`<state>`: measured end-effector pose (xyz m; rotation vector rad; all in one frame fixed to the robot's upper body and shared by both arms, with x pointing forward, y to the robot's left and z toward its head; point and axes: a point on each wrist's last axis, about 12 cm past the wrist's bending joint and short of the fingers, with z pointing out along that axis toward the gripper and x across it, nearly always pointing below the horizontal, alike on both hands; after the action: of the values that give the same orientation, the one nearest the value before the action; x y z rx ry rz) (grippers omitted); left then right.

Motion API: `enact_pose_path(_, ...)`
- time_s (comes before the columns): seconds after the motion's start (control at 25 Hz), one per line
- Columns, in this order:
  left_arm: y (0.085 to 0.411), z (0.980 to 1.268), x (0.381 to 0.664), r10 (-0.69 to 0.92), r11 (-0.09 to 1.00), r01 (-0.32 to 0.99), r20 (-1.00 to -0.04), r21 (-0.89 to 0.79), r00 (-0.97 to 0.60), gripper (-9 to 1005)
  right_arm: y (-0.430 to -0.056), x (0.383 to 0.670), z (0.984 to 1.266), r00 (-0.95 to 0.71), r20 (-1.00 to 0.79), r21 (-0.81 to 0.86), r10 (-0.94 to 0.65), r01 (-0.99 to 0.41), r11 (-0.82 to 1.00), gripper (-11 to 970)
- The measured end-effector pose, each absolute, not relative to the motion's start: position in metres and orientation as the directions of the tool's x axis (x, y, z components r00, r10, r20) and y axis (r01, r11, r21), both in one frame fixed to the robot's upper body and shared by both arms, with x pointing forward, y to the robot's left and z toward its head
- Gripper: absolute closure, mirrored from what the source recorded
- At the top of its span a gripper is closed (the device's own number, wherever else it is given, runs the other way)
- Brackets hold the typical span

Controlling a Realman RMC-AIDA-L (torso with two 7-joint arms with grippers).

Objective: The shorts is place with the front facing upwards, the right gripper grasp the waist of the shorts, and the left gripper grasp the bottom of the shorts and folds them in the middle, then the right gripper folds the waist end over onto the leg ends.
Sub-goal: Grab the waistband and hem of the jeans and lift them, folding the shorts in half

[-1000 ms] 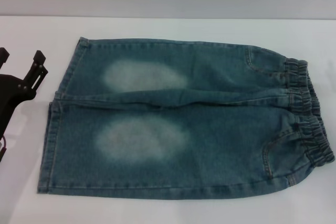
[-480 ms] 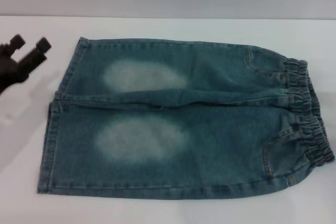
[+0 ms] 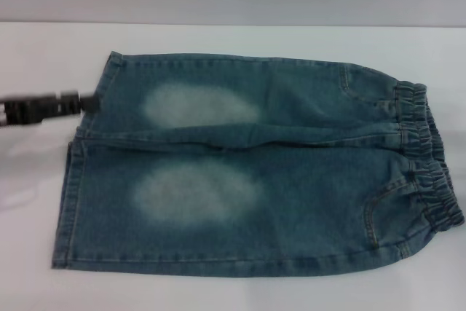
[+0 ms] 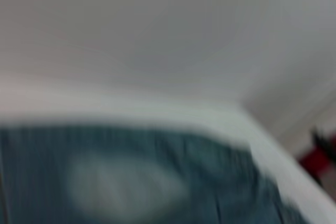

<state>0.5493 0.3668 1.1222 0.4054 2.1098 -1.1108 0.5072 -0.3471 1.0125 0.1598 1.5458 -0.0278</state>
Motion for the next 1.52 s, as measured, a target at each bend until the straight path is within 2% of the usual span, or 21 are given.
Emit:
enact_pose_path(0.08,0.369,1.125,0.548,0.018,0.576,0.515,-0.619,-0.635,-0.785,178,-0.348,0.508,1.013,0.030,-0.996,0.082,0.078,0.123,0.989,233)
enact_pose_path(0.2,0.372,1.126,0.543,0.040,0.570,0.462,-0.539,-0.679,-0.841,180,-0.350,0.509,1.015,0.038,-0.997,0.077,0.072,0.127,0.989,233)
enact_pose_path(0.56,0.390,1.126,0.525,-0.024,0.572,0.260,-0.332,-0.778,-0.943,184,-0.356,0.515,1.019,0.036,-0.998,0.055,0.051,0.136,0.989,233)
enact_pose_path(0.72,0.396,1.122,0.518,-0.039,0.591,0.189,-0.262,-0.784,-0.964,186,-0.357,0.517,1.019,0.031,-0.998,0.052,0.048,0.138,0.989,234)
enact_pose_path(0.76,0.400,1.118,0.513,-0.050,0.610,0.145,-0.220,-0.779,-0.974,187,-0.357,0.517,1.020,0.032,-0.998,0.051,0.047,0.138,0.989,234)
enact_pose_path(1.08,0.399,1.100,0.504,-0.079,0.644,0.062,-0.147,-0.762,-0.986,191,-0.355,0.520,1.021,0.033,-0.998,0.049,0.045,0.131,0.990,234)
enact_pose_path(1.52,0.390,1.093,0.506,-0.038,0.670,0.065,-0.121,-0.739,-0.992,196,-0.353,0.523,1.022,0.036,-0.998,0.047,0.043,0.121,0.992,234)
